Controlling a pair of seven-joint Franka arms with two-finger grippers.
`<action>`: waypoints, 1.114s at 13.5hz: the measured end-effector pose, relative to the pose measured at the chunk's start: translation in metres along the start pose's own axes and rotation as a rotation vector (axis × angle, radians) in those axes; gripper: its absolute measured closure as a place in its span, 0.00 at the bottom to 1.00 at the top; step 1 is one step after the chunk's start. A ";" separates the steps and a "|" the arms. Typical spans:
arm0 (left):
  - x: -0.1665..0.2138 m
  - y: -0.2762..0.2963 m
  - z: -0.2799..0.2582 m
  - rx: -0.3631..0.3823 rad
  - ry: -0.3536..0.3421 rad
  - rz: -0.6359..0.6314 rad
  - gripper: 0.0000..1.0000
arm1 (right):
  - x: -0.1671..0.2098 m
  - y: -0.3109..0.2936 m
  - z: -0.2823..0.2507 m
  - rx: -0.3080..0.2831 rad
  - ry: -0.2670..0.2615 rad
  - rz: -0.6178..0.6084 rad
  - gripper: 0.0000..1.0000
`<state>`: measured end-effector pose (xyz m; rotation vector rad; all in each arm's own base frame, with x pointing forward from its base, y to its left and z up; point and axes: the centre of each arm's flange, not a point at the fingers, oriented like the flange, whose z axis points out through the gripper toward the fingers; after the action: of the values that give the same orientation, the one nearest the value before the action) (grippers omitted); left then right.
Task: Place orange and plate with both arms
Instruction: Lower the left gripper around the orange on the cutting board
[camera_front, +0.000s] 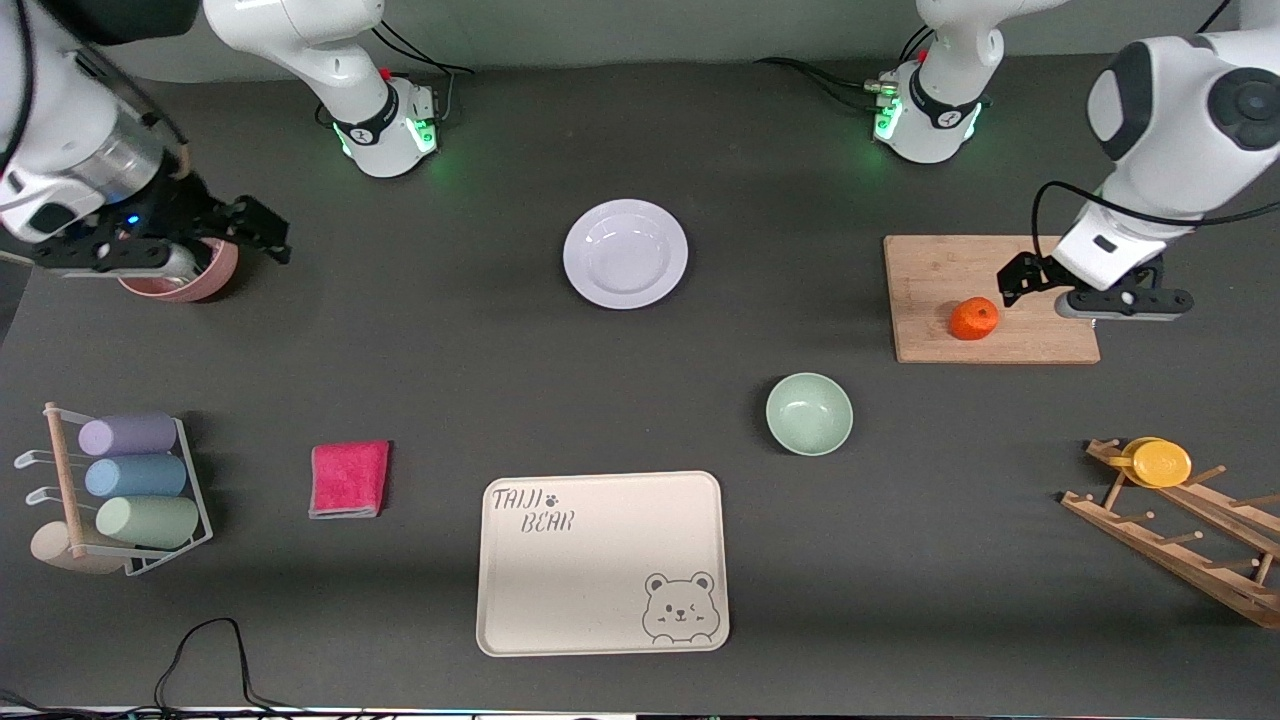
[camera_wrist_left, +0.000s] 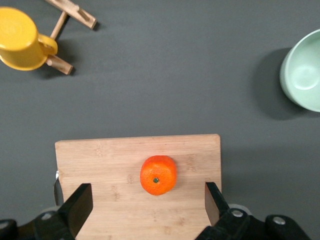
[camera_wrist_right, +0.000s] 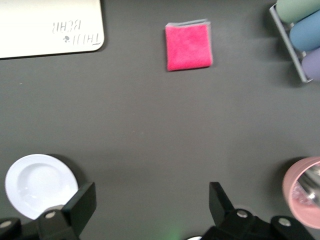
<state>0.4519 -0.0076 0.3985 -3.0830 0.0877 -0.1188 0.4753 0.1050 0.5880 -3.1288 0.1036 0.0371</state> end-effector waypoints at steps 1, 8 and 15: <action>-0.012 0.000 0.013 0.006 0.024 -0.002 0.00 | -0.010 -0.017 0.000 0.000 0.003 0.006 0.00; -0.067 0.000 0.089 0.011 0.129 -0.009 0.00 | -0.033 -0.053 0.003 0.027 0.003 0.001 0.00; -0.075 0.005 0.144 -0.027 0.189 -0.022 0.00 | -0.052 -0.042 0.060 0.244 -0.145 0.001 0.00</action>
<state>0.3879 -0.0004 0.2496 -3.0914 0.0633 -0.4132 0.4245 0.1511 0.5294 -2.8717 0.1004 0.2319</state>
